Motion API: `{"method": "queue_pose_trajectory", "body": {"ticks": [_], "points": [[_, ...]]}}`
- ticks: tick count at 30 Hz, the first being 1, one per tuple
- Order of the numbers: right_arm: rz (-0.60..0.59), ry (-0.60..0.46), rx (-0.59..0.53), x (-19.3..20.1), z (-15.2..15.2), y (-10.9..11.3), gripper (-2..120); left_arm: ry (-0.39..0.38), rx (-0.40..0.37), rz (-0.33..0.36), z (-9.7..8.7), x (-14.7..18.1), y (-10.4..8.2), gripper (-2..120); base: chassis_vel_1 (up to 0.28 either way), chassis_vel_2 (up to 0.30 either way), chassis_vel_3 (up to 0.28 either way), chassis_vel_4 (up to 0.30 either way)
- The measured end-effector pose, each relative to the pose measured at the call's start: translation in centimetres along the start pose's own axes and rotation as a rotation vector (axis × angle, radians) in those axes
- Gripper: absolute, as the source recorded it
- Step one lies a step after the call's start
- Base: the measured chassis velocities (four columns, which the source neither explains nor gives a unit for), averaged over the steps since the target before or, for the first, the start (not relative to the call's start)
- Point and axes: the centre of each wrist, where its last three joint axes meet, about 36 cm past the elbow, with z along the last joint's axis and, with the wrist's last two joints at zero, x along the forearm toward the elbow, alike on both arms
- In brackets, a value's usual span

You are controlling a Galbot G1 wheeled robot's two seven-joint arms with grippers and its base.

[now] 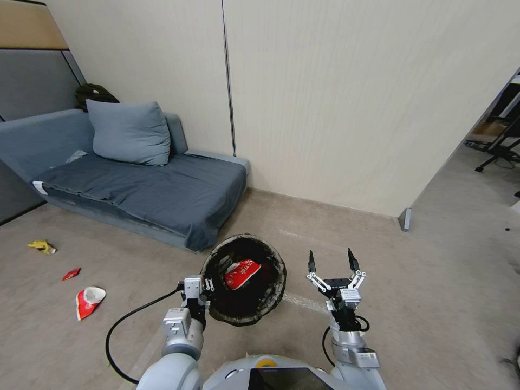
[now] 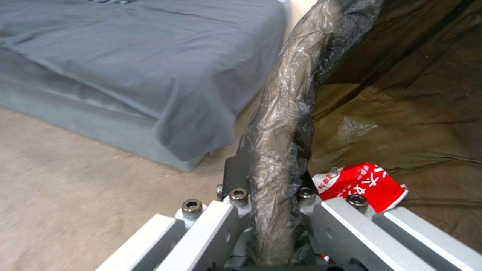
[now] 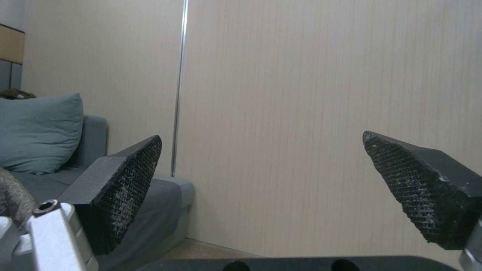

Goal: Pick up the trash bin, then pick up the garbage from the floor and place it into the trash bin.

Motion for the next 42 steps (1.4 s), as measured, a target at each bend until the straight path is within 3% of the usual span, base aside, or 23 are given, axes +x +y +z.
{"method": "queue_pose_trajectory", "body": {"ticks": [42], "points": [[-0.006,-0.057,-0.004,-1.9,0.6,0.2,100,0.0,-0.003,-0.007,-0.2,0.0,0.3,0,0.11,0.111,0.111,0.114]]}}
